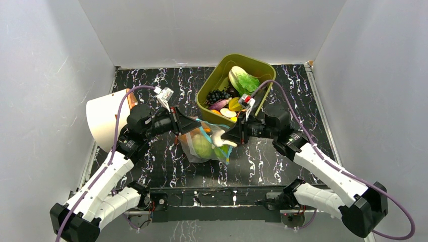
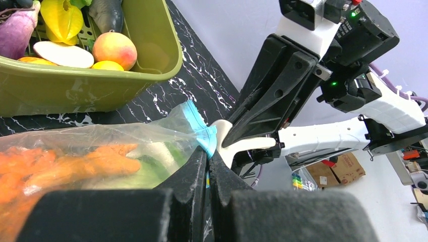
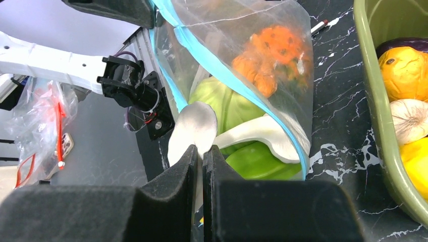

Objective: Place the food in the zip-top bag and seal the zipper
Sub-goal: Place the fake vegetable in the zipper food storage bag.

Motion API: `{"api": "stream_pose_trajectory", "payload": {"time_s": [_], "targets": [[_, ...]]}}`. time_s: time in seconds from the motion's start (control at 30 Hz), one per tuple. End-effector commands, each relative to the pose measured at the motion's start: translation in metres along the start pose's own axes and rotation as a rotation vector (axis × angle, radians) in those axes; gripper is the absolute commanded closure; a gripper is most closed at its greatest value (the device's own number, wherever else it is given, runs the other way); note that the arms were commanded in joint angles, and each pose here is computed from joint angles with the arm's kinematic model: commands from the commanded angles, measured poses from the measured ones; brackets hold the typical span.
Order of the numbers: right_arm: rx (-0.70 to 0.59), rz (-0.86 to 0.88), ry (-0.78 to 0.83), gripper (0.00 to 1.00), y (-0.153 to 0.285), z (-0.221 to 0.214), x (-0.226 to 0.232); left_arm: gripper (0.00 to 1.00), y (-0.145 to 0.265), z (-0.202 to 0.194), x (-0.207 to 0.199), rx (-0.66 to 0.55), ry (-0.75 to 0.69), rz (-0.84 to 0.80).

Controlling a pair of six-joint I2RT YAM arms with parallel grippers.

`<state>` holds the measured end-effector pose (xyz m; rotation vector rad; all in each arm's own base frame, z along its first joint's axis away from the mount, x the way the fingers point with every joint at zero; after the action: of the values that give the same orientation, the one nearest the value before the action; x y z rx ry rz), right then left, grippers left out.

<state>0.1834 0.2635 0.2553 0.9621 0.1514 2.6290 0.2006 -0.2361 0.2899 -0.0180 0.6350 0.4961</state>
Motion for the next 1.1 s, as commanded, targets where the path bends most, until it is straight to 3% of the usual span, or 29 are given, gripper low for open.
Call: {"api": "stream_pose_trajectory", "payload": {"time_s": [0.0,0.53,0.67,1.07], "targets": [[-0.104,0.003,0.093,1.00,-0.011,0.025,0.002,1.00,0.002,0.012,-0.015,-0.039,-0.031,-0.072],[-0.238,-0.071,0.154,0.98,-0.047,0.046,-0.012,1.00,-0.004,0.007,-0.019,-0.020,0.008,-0.135],[-0.209,-0.086,0.121,0.95,-0.058,0.032,-0.018,1.00,-0.007,0.009,-0.020,-0.031,0.024,-0.157],[-0.169,-0.290,0.190,0.56,-0.030,0.022,-0.041,1.00,-0.011,0.008,-0.017,-0.034,0.033,-0.157]]}}
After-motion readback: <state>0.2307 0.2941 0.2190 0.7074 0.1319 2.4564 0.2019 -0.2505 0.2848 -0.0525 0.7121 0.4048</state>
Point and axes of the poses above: each gripper's point midway between its finger pads, its own y axis back along the fingers, its own x axis along the line the jaws close on, z = x × y, the point moved 1 cm from there along y, back along the fingers, and after that the axes turned 9 degrees about -y, right-handed, at the moved point
